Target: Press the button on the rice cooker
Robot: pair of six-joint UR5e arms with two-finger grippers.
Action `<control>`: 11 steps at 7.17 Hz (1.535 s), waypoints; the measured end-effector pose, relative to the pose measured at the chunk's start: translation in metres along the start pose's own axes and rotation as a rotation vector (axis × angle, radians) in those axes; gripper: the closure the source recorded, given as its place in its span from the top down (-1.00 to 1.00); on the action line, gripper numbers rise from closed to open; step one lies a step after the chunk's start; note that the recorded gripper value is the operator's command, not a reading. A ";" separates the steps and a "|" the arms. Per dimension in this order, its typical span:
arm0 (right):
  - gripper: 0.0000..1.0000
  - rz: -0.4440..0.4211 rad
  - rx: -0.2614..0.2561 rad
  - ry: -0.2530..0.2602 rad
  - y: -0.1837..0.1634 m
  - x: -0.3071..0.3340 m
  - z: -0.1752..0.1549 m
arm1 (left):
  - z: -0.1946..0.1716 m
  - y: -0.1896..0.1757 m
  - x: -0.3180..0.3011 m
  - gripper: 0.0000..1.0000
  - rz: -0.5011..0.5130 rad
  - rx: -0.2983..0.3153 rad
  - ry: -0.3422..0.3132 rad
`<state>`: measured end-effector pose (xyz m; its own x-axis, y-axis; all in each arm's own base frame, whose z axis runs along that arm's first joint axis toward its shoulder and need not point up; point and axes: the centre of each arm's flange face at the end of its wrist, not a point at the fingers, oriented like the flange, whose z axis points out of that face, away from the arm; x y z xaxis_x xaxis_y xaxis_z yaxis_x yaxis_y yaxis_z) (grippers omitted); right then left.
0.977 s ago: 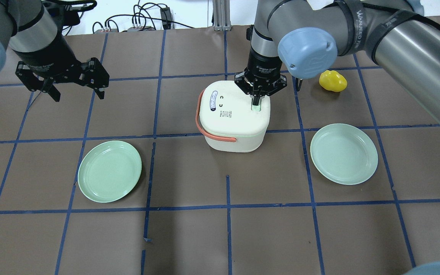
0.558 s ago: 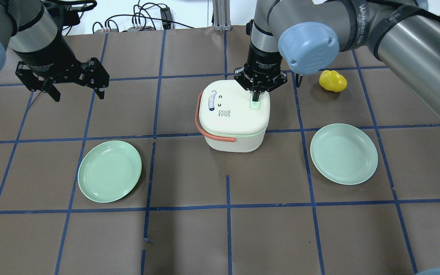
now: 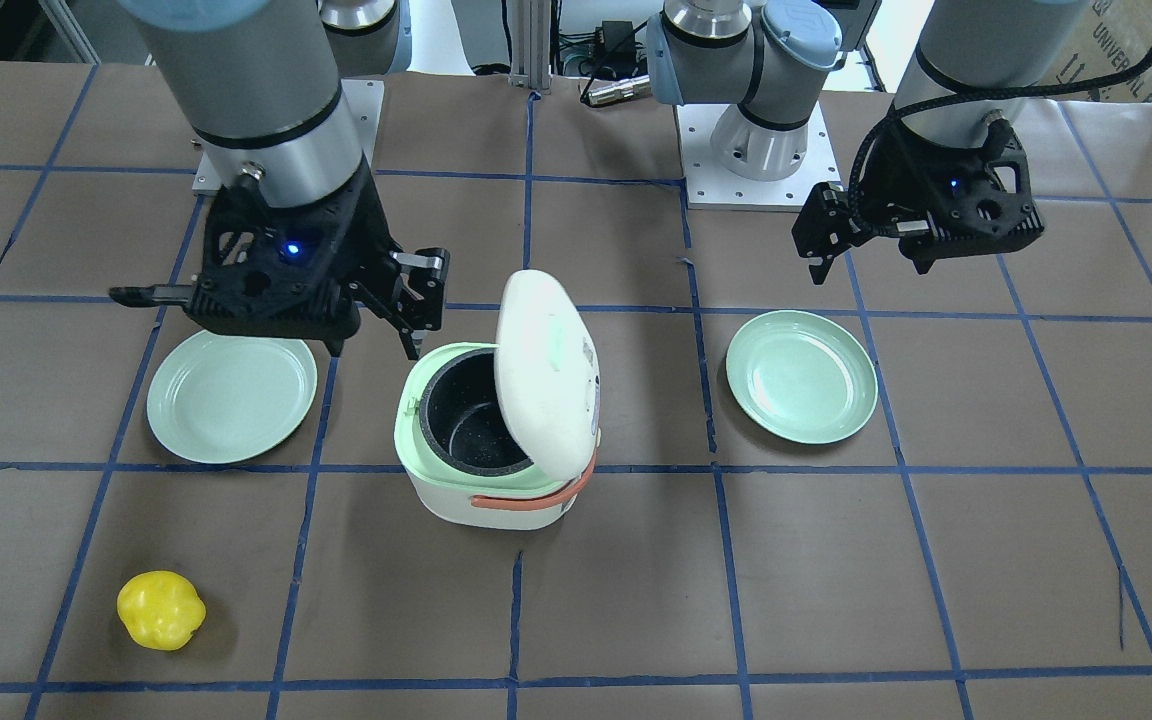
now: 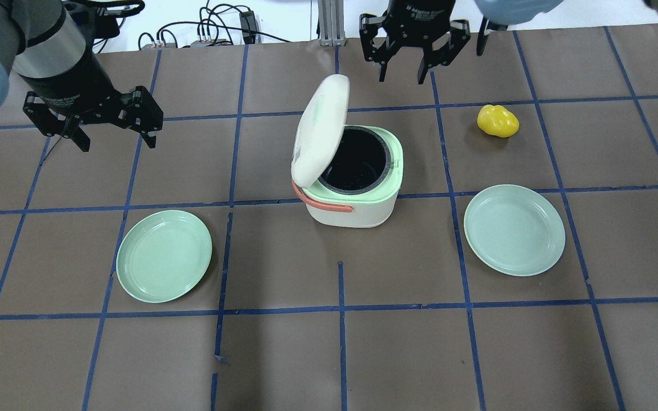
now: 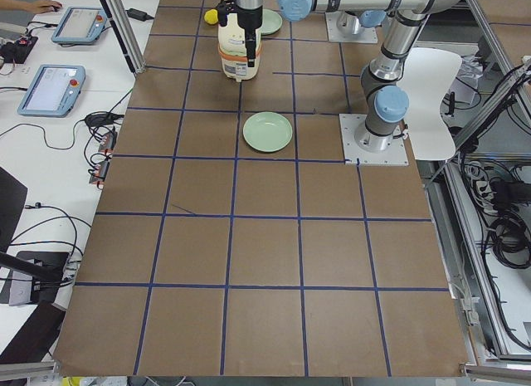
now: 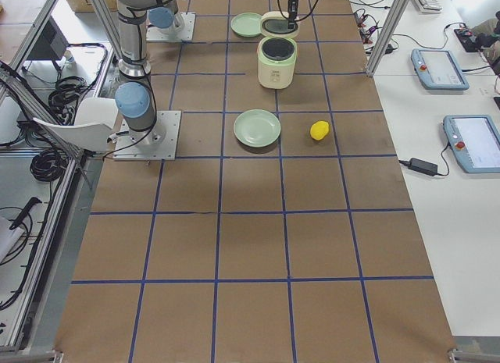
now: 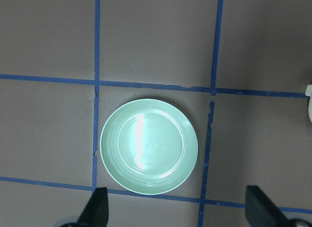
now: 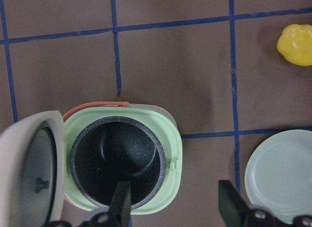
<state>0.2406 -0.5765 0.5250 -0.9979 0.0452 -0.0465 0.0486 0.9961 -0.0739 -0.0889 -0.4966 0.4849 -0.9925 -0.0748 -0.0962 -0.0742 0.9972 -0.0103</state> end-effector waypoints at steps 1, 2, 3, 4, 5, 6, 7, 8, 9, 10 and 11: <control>0.98 -0.050 0.008 0.033 -0.002 0.026 -0.018 | 0.000 0.000 0.000 1.00 0.000 0.000 0.000; 0.97 -0.087 -0.001 0.055 -0.001 0.058 -0.027 | 0.000 0.000 0.000 1.00 0.000 -0.001 0.000; 0.97 -0.116 -0.020 0.066 0.001 0.091 -0.028 | 0.000 0.000 0.000 1.00 0.000 -0.001 0.000; 0.98 -0.132 -0.042 0.071 0.005 0.118 -0.023 | 0.000 0.000 0.000 1.00 0.000 -0.001 0.000; 0.99 -0.134 -0.062 0.071 0.009 0.133 -0.015 | 0.000 0.000 0.000 1.00 0.000 -0.001 0.001; 0.99 -0.133 -0.078 0.071 0.012 0.140 -0.008 | 0.000 0.000 0.000 1.00 0.000 -0.001 0.001; 0.99 -0.132 -0.086 0.070 0.013 0.143 -0.005 | 0.000 0.000 0.000 1.00 0.000 -0.001 0.000; 0.99 -0.131 -0.090 0.070 0.014 0.143 -0.003 | 0.000 0.000 0.000 1.00 0.000 -0.001 0.000; 0.99 -0.130 -0.092 0.070 0.014 0.144 -0.002 | 0.000 0.000 0.000 1.00 0.000 -0.001 0.000; 0.99 -0.129 -0.094 0.065 0.014 0.142 -0.002 | 0.000 0.000 0.000 1.00 0.000 0.000 0.000; 0.99 -0.126 -0.093 0.060 0.015 0.140 -0.002 | 0.000 0.000 0.000 1.00 0.000 0.000 0.001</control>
<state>0.1017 -0.5552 0.5197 -0.9967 -0.0789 0.0174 -0.0786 0.9968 0.0174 -0.0890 -0.4966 0.4848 -0.9926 -0.0748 -0.0956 -0.0742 0.9972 -0.0101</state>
